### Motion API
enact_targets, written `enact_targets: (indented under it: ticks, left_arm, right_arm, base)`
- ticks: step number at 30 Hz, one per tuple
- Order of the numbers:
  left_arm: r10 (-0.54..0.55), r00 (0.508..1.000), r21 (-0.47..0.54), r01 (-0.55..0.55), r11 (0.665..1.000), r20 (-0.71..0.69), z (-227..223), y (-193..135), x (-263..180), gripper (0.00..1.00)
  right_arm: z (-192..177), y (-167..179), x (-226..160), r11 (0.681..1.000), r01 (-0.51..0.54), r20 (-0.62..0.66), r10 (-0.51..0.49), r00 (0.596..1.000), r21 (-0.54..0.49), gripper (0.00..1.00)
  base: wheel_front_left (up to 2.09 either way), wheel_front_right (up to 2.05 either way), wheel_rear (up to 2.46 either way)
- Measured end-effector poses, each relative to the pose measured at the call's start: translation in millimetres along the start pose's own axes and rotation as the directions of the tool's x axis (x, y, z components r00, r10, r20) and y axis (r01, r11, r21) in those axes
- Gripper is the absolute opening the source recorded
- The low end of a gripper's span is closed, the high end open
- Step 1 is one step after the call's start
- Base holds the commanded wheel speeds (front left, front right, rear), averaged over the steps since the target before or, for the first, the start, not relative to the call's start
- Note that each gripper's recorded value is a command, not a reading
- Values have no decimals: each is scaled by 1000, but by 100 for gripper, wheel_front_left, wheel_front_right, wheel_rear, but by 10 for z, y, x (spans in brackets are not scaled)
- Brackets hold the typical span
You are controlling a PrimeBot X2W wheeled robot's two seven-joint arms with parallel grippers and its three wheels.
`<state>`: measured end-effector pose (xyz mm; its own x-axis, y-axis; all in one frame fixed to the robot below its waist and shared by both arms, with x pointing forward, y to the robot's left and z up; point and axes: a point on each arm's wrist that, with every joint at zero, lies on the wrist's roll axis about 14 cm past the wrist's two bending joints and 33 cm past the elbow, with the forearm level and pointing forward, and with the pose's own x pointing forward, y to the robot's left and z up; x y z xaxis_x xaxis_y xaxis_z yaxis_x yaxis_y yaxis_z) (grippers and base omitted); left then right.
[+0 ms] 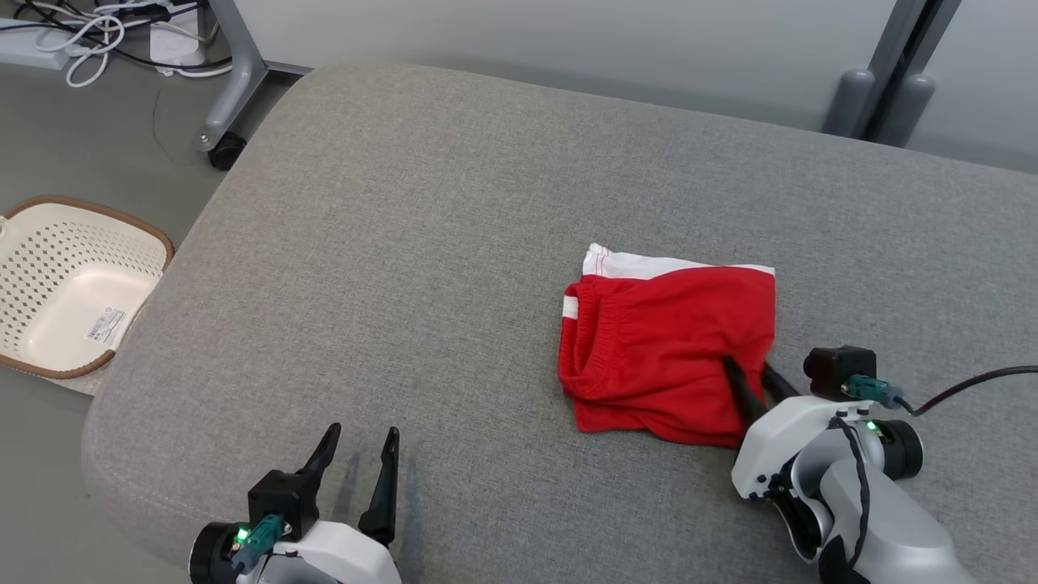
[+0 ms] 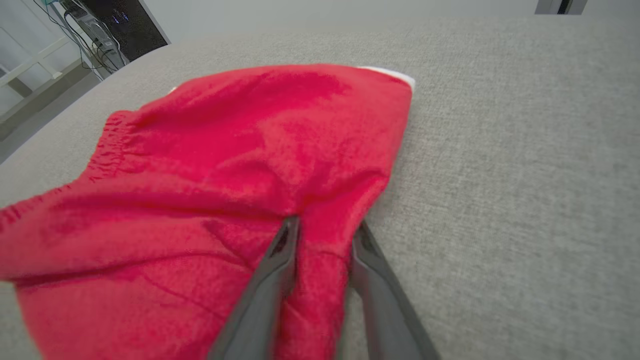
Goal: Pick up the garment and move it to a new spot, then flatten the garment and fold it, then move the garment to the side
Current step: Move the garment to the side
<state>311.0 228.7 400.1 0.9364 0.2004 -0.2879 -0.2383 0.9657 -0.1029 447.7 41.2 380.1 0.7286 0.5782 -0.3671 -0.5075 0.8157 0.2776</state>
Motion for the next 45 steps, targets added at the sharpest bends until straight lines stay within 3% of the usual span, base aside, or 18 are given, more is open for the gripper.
enact_targets:
  ticks: [7, 12, 17, 22, 30, 35, 37, 42, 45]
  left_arm:
    - [-32, 999, 5, 32, 999, 11, 35, -87, 41, 100]
    - [-105, 994, 15, 105, 994, 6, 12, -300, 70, 100]
    - [-221, 975, 36, 221, 975, 14, 54, -675, 154, 100]
    - [-354, 935, 53, 353, 934, 13, 85, -1152, 219, 100]
    - [-559, 829, 79, 558, 826, -6, 86, -1958, 207, 100]
    - [-667, 745, 90, 666, 741, -22, 69, -2453, 152, 100]
    - [-722, 691, 95, 721, 686, -34, 47, -2725, 111, 100]
    - [-795, 603, 93, 797, 597, -61, -38, -3089, 5, 100]
    - [-813, 576, 80, 817, 571, -80, -111, -3190, -5, 100]
  right_arm:
    - [191, -114, -89, 999, 40, 62, -41, 997, 30, 0]
    - [191, -325, -379, 992, 108, 99, -114, 988, 60, 0]
    - [194, -604, -757, 976, 201, 140, -212, 967, 84, 0]
    - [167, -896, -1180, 946, 305, 175, -321, 931, 114, 0]
    - [80, -1215, -1825, 883, 438, 217, -467, 857, 171, 0]
    - [15, -1370, -2190, 833, 508, 231, -550, 803, 217, 0]
    - [-68, -1419, -2368, 807, 542, 224, -587, 778, 233, 0]
    - [-172, -1505, -2605, 763, 592, 210, -643, 736, 259, 0]
    - [-248, -1532, -2637, 750, 608, 188, -657, 730, 258, 0]
  base:
    - [0, 0, 0]
    - [0, 0, 0]
    - [0, 0, 0]
    - [0, 0, 0]
    - [0, 0, 0]
    - [0, 0, 0]
    - [0, 0, 0]
    - [0, 0, 0]
    - [0, 0, 0]
